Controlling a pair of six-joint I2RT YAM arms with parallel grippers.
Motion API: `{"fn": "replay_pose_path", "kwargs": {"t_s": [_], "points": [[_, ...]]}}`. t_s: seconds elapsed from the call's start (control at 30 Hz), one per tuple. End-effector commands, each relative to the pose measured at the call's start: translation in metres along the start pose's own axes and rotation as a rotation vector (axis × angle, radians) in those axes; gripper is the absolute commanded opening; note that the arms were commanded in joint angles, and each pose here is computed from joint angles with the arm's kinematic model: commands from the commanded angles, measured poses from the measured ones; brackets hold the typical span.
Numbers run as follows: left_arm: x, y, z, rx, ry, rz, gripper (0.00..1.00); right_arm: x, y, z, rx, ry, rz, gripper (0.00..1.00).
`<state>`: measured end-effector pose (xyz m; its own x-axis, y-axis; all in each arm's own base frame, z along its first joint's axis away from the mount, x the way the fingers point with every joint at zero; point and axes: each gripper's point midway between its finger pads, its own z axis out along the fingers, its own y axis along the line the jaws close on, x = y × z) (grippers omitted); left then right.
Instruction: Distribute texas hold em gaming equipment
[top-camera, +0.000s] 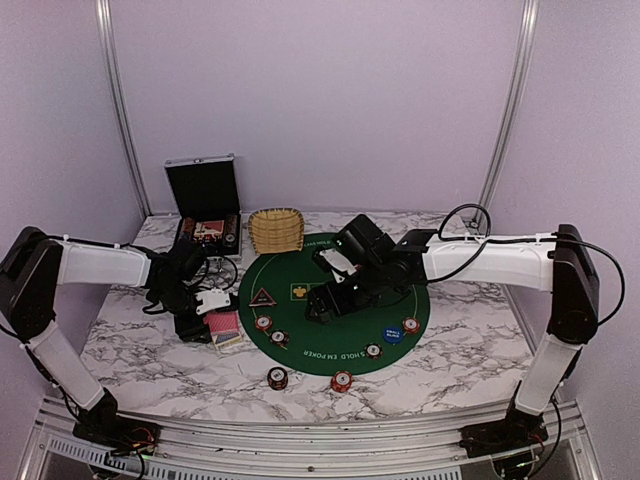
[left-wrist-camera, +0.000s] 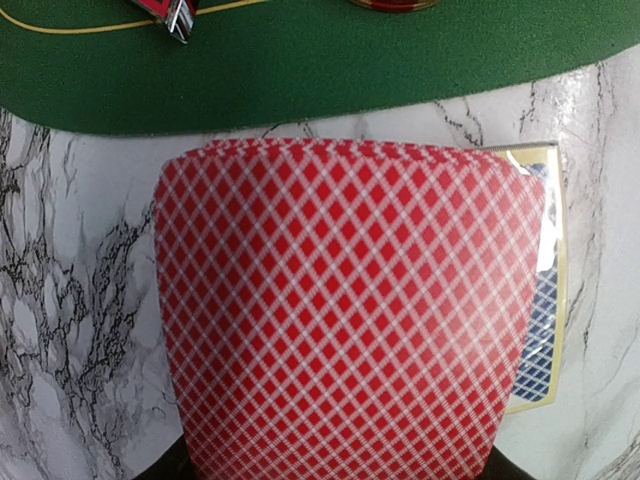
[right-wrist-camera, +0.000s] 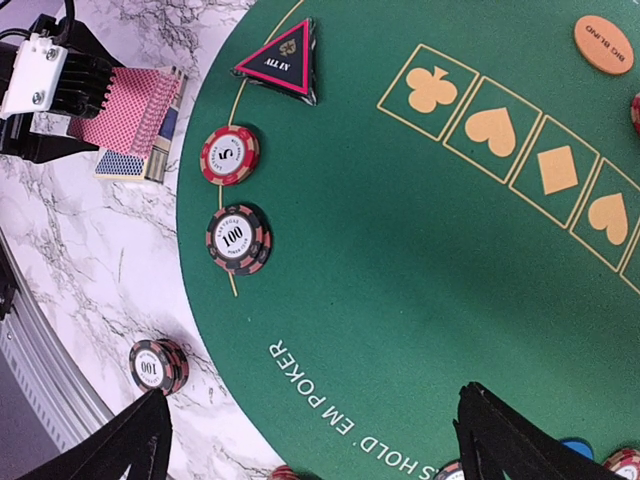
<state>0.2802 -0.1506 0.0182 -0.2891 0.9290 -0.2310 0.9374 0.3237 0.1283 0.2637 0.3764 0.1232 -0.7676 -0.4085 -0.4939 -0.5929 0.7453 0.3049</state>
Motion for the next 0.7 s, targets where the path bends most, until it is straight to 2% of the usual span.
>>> {"fn": "replay_pose_path", "kwargs": {"t_s": [0.0, 0.07, 0.23, 0.67], "points": [[0.007, 0.002, -0.005, -0.027, 0.025, 0.004, 0.39, -0.009, 0.012, -0.007, -0.039, -0.037, 0.001, 0.97], [0.006, 0.003, -0.009, -0.034, 0.014, 0.002, 0.34, -0.01, 0.013, -0.007, -0.047, -0.042, 0.005, 0.97], [0.004, 0.002, -0.016, -0.034, 0.004, -0.001, 0.31, -0.012, 0.017, -0.006, -0.072, -0.047, 0.017, 0.97], [0.001, -0.007, -0.018, 0.008, -0.022, -0.023, 0.15, -0.017, 0.023, -0.003, -0.125, -0.056, 0.043, 0.97]]}}
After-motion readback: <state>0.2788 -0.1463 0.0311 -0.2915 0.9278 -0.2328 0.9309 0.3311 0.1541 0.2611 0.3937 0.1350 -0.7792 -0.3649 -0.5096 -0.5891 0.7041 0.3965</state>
